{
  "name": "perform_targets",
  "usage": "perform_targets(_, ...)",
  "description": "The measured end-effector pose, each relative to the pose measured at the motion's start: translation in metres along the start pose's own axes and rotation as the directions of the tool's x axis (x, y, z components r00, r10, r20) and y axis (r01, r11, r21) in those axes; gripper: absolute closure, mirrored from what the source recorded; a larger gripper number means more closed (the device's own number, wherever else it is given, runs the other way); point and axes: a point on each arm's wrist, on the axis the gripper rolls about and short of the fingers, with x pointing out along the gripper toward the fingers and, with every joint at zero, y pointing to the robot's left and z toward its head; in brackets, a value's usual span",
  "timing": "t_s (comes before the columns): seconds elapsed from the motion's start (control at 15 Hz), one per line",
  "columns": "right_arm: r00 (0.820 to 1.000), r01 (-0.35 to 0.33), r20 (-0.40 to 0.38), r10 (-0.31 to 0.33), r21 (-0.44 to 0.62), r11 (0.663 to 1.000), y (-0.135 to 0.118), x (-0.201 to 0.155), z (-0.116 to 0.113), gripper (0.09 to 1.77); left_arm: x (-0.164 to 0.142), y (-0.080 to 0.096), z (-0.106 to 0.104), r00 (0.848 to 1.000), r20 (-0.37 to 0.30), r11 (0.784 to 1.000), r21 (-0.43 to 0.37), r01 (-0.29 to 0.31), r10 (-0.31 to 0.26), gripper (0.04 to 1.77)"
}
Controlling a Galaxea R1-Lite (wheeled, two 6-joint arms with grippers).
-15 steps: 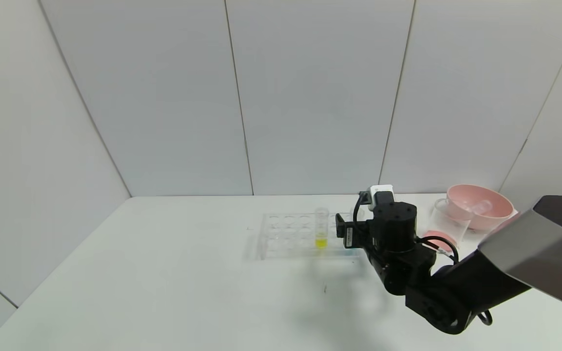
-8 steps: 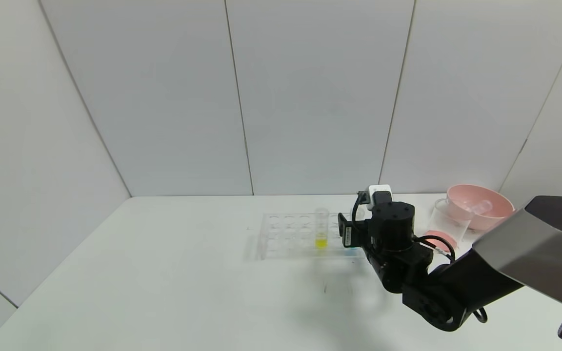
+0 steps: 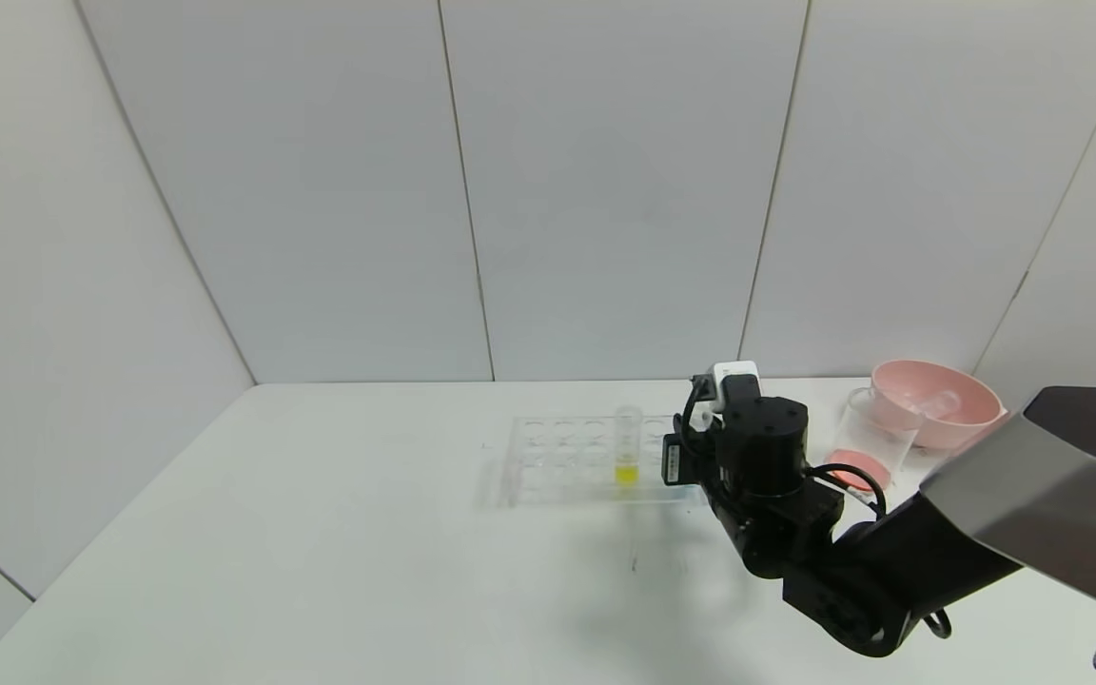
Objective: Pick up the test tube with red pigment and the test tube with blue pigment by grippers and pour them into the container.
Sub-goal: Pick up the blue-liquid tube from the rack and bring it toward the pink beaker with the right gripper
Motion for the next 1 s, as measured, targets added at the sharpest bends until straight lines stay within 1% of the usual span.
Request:
perform_targets(0.53, 1.0, -0.002, 0.006, 0.002, -0.005, 1.0, 0.0, 0.0, 0.001, 1.36, 0.0, 0.0, 0.0, 1.0, 0.0, 1.0, 0.0, 0.0, 0.0, 0.05)
perform_targets(1.0, 0.997, -0.015, 0.077, 0.019, -0.048, 0.999, 0.0, -0.009, 0.03, 1.36, 0.0, 0.0, 0.0, 1.0, 0.0, 1.0, 0.0, 0.0, 0.0, 0.05)
